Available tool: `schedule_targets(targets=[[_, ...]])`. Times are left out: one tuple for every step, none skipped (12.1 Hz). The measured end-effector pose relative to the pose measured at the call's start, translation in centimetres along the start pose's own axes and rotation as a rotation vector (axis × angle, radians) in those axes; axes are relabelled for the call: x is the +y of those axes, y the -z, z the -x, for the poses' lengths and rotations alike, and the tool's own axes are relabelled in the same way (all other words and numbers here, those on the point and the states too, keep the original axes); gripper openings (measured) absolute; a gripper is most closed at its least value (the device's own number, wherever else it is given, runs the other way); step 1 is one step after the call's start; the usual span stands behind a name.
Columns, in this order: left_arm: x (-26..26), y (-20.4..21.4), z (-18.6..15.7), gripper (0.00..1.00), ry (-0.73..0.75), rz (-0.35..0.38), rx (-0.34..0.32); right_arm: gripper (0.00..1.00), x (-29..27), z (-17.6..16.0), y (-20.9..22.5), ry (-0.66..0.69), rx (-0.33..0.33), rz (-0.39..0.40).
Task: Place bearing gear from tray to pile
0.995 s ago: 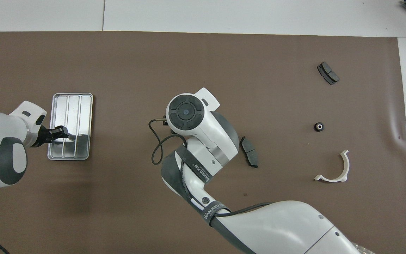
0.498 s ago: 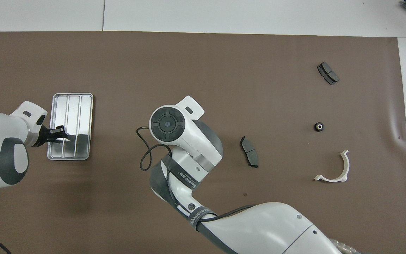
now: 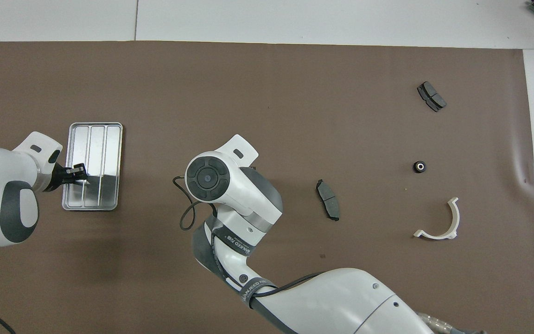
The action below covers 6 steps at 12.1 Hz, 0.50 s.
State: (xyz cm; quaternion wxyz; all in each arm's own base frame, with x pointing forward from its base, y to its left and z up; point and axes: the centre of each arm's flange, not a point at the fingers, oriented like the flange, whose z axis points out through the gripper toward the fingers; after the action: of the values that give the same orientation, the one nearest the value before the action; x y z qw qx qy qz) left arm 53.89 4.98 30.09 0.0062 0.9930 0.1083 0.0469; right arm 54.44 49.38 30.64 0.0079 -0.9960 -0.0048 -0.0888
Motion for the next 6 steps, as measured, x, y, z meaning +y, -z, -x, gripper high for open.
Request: schedule_targets(targets=[[0.07,-0.01,0.0,0.35,-0.001,0.0,0.001,0.97,0.03,0.04,-0.5,0.002,0.0,0.003],[0.12,0.0,0.0,0.31,-0.002,0.001,0.001,0.97,0.03,0.04,-0.75,0.003,0.001,0.003],[0.14,-0.01,0.0,0.31,-0.002,0.001,0.001,0.92,0.05,0.04,-0.86,0.003,0.001,0.004],[0.15,-0.02,0.0,0.29,-0.002,0.001,0.001,0.89,0.05,0.05,-0.9,0.004,0.001,0.005],[0.15,-0.02,-0.01,0.27,-0.002,0.001,0.002,0.87,0.06,0.08,-0.95,0.005,0.001,0.006],[0.18,-0.01,-0.02,0.22,-0.003,0.001,0.002,0.81,0.09,0.14,-1.09,0.005,0.0,0.006]])
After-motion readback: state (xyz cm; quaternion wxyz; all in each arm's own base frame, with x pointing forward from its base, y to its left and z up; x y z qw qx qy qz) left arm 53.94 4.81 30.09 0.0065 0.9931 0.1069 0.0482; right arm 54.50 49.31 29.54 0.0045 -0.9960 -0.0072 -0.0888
